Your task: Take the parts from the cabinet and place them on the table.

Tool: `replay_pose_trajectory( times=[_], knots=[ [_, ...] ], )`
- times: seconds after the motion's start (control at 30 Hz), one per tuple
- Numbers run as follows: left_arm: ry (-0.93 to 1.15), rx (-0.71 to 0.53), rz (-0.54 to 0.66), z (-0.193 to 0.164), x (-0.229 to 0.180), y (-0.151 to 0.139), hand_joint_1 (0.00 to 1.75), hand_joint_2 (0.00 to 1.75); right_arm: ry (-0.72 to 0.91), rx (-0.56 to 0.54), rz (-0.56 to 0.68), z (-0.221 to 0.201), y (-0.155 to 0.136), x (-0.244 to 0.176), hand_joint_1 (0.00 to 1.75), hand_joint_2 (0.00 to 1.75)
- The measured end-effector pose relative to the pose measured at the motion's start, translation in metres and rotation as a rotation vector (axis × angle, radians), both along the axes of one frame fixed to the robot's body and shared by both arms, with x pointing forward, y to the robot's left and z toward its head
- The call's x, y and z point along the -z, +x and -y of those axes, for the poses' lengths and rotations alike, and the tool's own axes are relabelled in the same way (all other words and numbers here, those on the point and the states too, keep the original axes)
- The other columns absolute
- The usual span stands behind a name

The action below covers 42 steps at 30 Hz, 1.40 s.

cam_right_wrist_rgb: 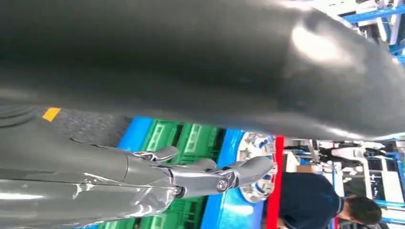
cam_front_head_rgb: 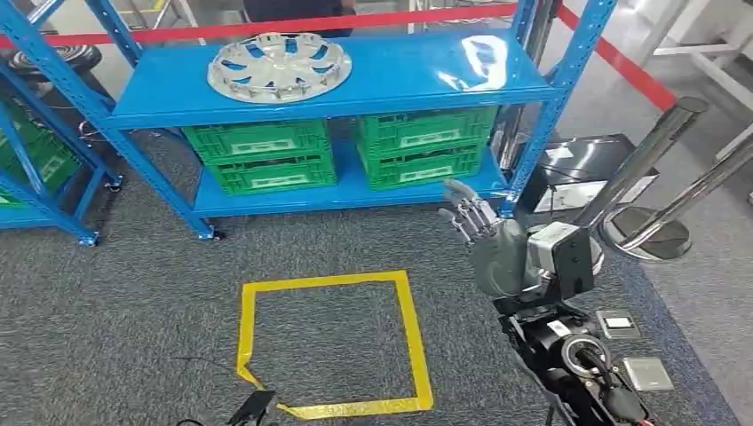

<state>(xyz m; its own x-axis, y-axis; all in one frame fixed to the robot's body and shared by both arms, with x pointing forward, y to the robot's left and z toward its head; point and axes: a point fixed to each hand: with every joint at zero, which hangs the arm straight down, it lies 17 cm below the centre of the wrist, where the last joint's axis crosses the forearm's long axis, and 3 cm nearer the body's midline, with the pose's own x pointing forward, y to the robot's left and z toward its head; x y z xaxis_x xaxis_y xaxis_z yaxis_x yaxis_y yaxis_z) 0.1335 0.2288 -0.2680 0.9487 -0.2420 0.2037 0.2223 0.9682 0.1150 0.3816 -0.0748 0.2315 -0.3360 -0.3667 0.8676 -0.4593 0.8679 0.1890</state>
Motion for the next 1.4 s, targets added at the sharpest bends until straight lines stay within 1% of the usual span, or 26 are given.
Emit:
replay_pose_trajectory(
  times=[0.43,0.77,0.9,1.4],
  knots=[
    [0.000,-0.001,-0.003,0.0005,0.0005,-0.0024,0.00,0.00,-0.002,-0.001,-0.006,-0.0004,-0.0007,0.0029,0.00,0.00],
    [-0.001,0.000,0.003,0.0015,-0.0006,0.0021,0.00,0.00,-0.001,0.000,0.000,-0.0002,0.0005,0.0005,0.00,0.00],
    [0.000,0.000,-0.003,0.0010,0.0004,-0.0023,0.00,0.00,-0.003,-0.001,-0.007,-0.0004,0.0002,0.0031,0.00,0.00],
    [0.000,-0.001,-0.003,0.0011,0.0004,-0.0020,0.00,0.00,-0.005,-0.003,-0.012,-0.0009,-0.0006,0.0062,0.00,0.00]
  ],
)
